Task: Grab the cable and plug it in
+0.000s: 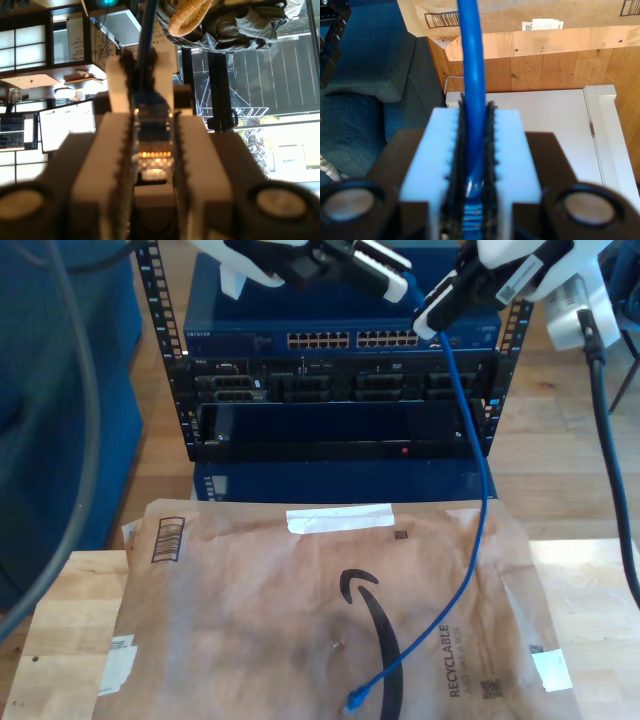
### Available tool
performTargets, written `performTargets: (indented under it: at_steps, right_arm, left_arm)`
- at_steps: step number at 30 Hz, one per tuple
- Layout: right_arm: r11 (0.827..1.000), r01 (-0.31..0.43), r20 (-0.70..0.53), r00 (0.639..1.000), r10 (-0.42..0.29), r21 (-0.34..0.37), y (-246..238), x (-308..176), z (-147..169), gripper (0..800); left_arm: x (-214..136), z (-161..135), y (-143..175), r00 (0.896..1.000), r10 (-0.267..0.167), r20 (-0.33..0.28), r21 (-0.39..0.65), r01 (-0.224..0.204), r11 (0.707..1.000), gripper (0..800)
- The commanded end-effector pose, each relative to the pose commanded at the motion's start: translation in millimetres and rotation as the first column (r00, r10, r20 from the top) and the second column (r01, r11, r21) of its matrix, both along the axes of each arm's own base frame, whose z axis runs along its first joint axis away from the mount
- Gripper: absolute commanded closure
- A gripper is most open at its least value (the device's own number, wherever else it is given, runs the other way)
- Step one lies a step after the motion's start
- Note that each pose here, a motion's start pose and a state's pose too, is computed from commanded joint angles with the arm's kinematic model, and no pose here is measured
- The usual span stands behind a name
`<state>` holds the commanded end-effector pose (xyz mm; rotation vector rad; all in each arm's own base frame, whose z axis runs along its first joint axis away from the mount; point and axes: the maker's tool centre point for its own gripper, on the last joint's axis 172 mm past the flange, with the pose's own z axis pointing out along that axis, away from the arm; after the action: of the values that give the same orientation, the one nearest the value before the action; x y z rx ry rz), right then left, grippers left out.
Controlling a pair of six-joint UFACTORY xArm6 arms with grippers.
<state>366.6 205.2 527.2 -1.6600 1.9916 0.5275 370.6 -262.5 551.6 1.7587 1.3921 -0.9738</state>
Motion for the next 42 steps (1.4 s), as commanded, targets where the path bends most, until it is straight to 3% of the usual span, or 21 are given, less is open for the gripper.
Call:
performTargets:
  at_steps: [2, 4, 7, 22, 34, 42]
  right_arm:
    - [1.000, 0.000, 0.000, 1.000, 0.000, 0.000, 0.0, 0.0, 0.0, 798]
    - [1.000, 0.000, 0.000, 1.000, 0.000, 0.000, 0.0, 0.0, 0.0, 798]
    - [1.000, 0.000, 0.000, 1.000, 0.000, 0.000, 0.0, 0.0, 0.0, 798]
    - [1.000, -0.005, -0.016, 1.000, 0.005, -0.013, -0.2, -1.8, -9.2, 797]
    - [0.999, -0.022, -0.016, 1.000, 0.021, -0.033, 3.2, -4.9, -13.3, 798]
    - [0.998, -0.035, -0.025, 0.999, 0.034, -0.048, 5.7, -6.7, -20.4, 798]
  left_arm:
    - [-0.5, 1.3, 0.1, 1.000, 0.001, 0.004, 0.000, -0.001, 1.000, 757]
    - [-1.0, 0.7, -0.4, 1.000, -0.002, -0.001, -0.003, 0.002, 1.000, 618]
    - [-1.6, -2.1, -1.4, 1.000, -0.004, -0.010, -0.005, 0.004, 1.000, 603]
    - [-7.8, -0.8, -0.3, 1.000, -0.024, -0.013, -0.001, 0.024, 1.000, 677]
    - [-5.7, -14.9, 8.8, 1.000, -0.017, -0.011, 0.057, 0.017, 0.998, 684]
    - [-12.4, -15.0, 11.4, 0.999, -0.039, -0.007, 0.083, 0.040, 0.996, 677]
